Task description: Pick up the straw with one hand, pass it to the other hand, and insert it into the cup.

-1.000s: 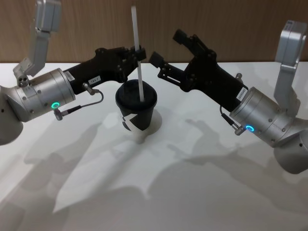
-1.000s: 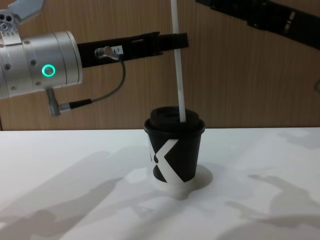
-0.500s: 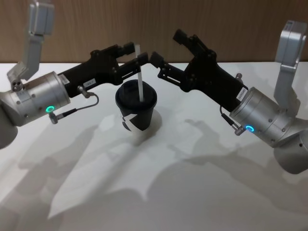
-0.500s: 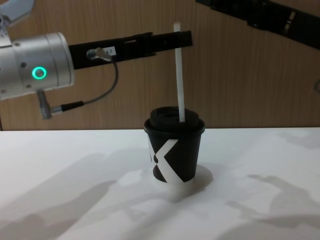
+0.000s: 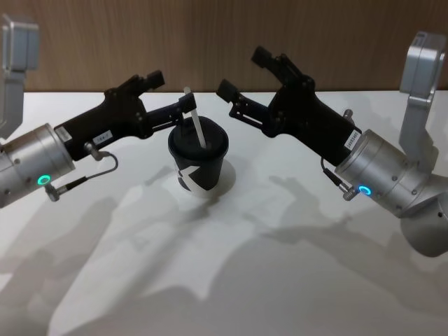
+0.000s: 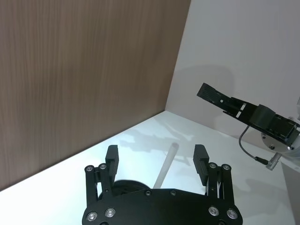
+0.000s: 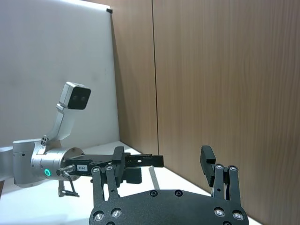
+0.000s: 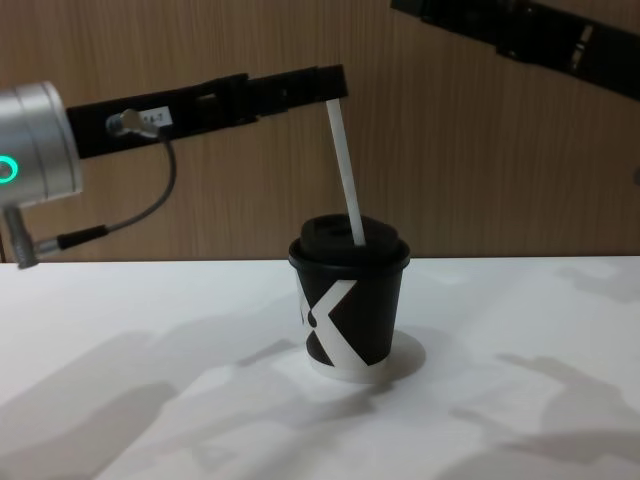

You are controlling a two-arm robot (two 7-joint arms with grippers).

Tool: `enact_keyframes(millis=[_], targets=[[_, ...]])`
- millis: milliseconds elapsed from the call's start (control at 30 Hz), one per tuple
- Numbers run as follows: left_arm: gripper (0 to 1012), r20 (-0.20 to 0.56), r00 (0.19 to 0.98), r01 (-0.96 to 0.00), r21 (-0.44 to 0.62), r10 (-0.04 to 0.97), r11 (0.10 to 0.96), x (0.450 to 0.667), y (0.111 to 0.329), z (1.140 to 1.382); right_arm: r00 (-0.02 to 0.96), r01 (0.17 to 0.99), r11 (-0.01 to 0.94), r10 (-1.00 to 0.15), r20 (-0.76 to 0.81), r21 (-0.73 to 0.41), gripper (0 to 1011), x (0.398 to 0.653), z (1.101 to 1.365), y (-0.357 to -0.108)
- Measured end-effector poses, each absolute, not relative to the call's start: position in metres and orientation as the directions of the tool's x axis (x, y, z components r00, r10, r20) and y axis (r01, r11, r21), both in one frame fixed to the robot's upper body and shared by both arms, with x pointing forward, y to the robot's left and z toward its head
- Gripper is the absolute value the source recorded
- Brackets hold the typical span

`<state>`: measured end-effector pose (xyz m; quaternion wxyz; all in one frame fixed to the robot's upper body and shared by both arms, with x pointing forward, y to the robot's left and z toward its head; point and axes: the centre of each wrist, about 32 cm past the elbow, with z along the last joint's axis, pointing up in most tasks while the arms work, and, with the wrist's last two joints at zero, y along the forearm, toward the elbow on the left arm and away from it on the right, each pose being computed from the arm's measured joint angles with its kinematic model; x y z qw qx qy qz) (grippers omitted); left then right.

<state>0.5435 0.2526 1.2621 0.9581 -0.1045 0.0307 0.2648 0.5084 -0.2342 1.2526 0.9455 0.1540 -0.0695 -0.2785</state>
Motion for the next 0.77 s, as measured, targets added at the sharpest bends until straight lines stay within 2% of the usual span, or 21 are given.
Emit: enact_keyframes(millis=[767], targets=[[1003,-0.176,0.843,-0.537,-0.202,0.508,0.819,0.515,0.271,1.236,0.843,0.529,0.827,-0.537,-0.011,0.189,1001,0.461,1.249,-0.244]])
